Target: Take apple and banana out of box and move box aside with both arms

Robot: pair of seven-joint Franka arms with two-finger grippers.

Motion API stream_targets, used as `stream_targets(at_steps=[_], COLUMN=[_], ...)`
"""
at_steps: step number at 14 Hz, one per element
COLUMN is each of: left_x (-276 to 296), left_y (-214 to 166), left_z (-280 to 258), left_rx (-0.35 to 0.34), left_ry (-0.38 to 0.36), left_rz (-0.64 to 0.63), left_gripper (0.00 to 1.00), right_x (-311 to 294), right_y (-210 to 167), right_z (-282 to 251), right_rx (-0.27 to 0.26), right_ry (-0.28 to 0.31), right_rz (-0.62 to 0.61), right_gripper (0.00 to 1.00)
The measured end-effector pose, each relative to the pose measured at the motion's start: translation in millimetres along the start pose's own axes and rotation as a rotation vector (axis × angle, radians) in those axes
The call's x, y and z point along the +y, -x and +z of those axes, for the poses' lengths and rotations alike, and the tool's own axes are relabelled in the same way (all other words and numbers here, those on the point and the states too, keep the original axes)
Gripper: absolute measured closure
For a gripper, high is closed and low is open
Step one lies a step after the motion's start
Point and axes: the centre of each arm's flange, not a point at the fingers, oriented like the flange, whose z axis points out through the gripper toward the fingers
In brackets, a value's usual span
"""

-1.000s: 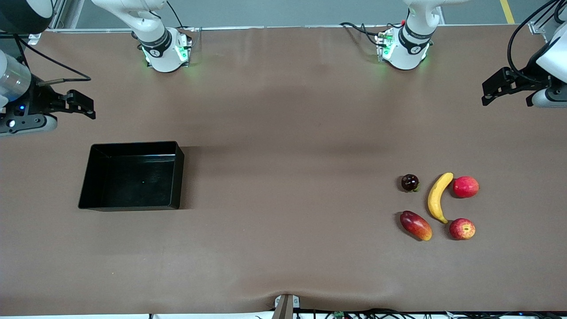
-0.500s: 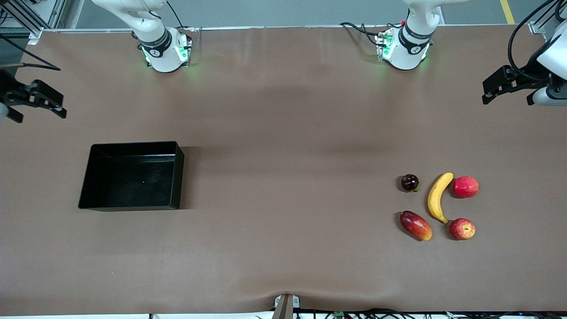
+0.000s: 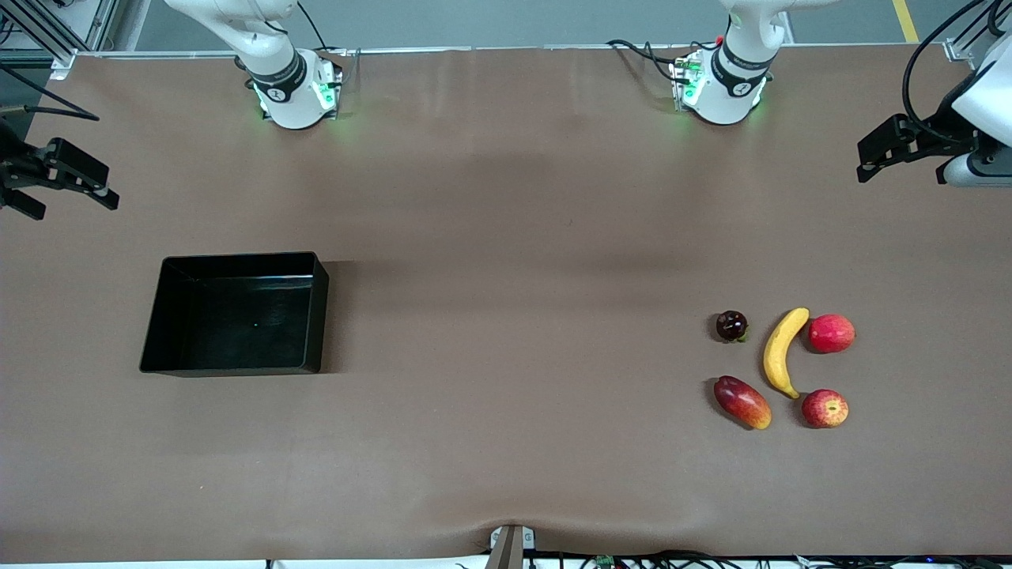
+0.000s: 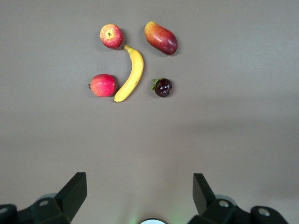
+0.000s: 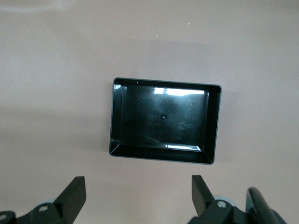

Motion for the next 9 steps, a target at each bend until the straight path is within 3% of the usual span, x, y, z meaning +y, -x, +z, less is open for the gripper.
stream_targets(at_steps=[9], left_x=[6.0], left_y=[0.4], left_z=[-1.9], left_rx=[0.004], left_ry=[0.000], left_rz=[0.011], left_gripper=[0.00], right_x=[-9.3], right_y=[-0.1], right_z=[1.2], right_rx=[-0.015], right_ry=[0.055], right_rz=[-0.025], right_gripper=[0.00])
